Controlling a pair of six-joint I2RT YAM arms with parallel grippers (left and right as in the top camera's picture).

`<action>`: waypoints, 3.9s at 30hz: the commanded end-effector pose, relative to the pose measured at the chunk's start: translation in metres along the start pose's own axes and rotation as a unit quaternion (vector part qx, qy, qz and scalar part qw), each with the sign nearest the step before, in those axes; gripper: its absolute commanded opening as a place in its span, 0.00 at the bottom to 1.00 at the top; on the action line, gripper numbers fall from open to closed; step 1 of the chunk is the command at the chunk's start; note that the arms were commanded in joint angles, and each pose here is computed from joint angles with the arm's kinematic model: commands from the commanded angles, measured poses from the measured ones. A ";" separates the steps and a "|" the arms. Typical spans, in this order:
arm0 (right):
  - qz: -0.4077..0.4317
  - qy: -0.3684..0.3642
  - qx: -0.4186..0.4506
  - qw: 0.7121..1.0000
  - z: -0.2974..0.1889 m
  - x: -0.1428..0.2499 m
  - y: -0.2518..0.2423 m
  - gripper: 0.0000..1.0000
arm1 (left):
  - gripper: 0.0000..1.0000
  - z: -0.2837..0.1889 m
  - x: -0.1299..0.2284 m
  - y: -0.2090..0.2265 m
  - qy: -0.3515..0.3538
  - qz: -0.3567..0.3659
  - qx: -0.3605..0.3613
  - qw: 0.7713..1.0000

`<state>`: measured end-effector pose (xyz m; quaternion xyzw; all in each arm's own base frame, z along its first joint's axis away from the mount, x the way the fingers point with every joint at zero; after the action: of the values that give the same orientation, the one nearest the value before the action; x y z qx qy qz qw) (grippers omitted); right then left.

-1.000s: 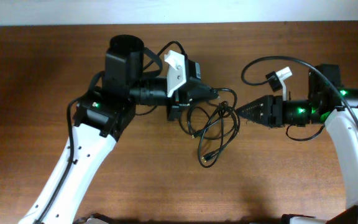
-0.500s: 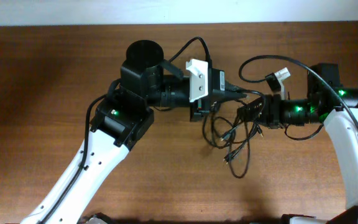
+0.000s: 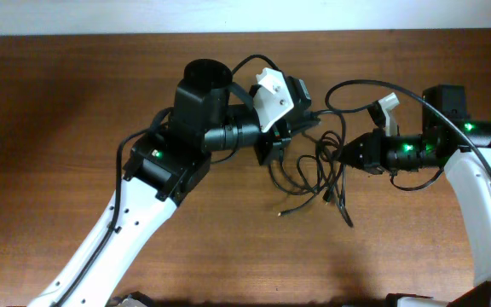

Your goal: Untangle cables

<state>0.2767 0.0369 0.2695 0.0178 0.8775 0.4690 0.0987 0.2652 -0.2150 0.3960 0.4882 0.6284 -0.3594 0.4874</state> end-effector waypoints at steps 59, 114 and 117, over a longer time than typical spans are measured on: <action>0.221 -0.460 0.470 0.720 -0.305 -0.011 -0.040 0.04 | 0.99 -0.136 0.125 0.052 0.315 -0.414 -0.367 0.772; -0.348 0.115 0.234 0.900 0.117 -0.047 0.027 0.99 | 1.00 -0.169 0.133 0.064 0.445 -0.263 -0.480 0.709; -0.389 0.139 0.213 0.885 0.151 -0.031 0.044 0.99 | 1.00 -0.183 0.142 0.071 0.432 -0.299 -0.478 0.703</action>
<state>0.3413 0.1573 0.2392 -0.3318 0.9117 0.1863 0.1551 0.2772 -0.0037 0.3108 0.0931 0.9671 0.1246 0.2012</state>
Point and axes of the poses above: each gripper's point midway between its finger pads, its own z axis out along the fingers, its own y axis along the line the jaws close on, x = y × z, the point moved 10 cm from there along -z, back along the fingers, and after that the axes turned 3 degrees about z, right-handed, at the moved point
